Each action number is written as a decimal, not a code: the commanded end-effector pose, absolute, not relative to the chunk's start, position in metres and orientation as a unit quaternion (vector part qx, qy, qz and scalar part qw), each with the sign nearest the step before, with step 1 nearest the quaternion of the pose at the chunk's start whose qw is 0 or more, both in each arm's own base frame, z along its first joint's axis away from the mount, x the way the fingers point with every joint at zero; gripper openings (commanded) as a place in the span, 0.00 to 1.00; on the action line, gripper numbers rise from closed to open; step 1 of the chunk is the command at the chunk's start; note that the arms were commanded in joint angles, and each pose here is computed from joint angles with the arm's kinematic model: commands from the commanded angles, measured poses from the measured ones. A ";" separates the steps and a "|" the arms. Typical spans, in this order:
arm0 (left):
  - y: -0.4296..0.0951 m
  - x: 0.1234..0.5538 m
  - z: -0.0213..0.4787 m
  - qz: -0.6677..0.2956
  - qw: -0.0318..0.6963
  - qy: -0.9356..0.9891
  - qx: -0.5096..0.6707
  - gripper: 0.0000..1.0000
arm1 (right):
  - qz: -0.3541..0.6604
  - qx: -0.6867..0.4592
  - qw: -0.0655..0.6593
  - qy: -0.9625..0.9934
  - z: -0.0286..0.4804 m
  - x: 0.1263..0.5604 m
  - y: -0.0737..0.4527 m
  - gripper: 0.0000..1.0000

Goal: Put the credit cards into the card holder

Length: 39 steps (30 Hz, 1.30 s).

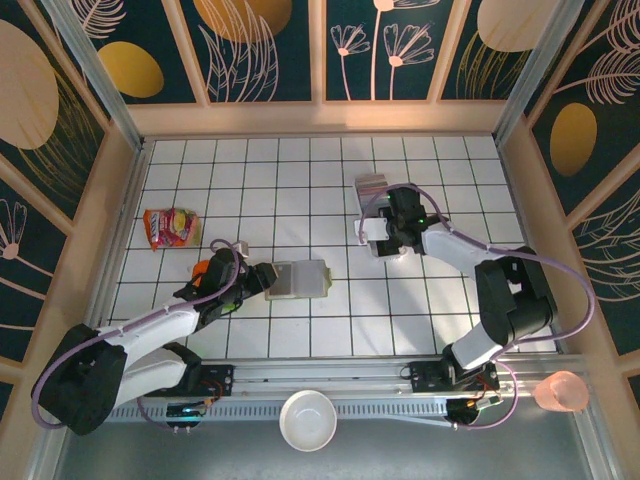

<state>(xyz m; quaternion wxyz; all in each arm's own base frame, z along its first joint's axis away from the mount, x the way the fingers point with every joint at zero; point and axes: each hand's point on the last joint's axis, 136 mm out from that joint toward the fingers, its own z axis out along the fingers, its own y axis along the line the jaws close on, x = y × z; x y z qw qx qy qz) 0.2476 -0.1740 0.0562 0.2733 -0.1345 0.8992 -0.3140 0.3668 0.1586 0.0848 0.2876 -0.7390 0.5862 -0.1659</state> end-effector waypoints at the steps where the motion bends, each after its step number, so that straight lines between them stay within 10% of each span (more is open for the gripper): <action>1: -0.176 0.248 0.060 -0.324 0.278 0.895 -0.132 0.45 | -0.150 -0.730 0.294 0.599 0.108 0.354 0.166 0.00; 10: -0.173 0.251 0.062 -0.315 0.289 0.894 -0.132 0.44 | -0.062 -0.609 0.356 0.706 0.173 0.319 0.201 0.00; 16: -0.172 0.255 0.061 -0.305 0.293 0.897 -0.130 0.43 | 0.186 -0.340 0.475 0.790 0.240 0.286 0.239 0.00; 22: -0.170 0.258 0.056 -0.287 0.291 0.905 -0.121 0.29 | 0.446 -0.105 0.324 0.828 0.206 0.254 0.279 0.00; 39: -0.170 0.255 0.047 -0.278 0.279 0.911 -0.120 0.29 | 0.427 0.033 0.180 0.886 0.094 0.255 0.348 0.00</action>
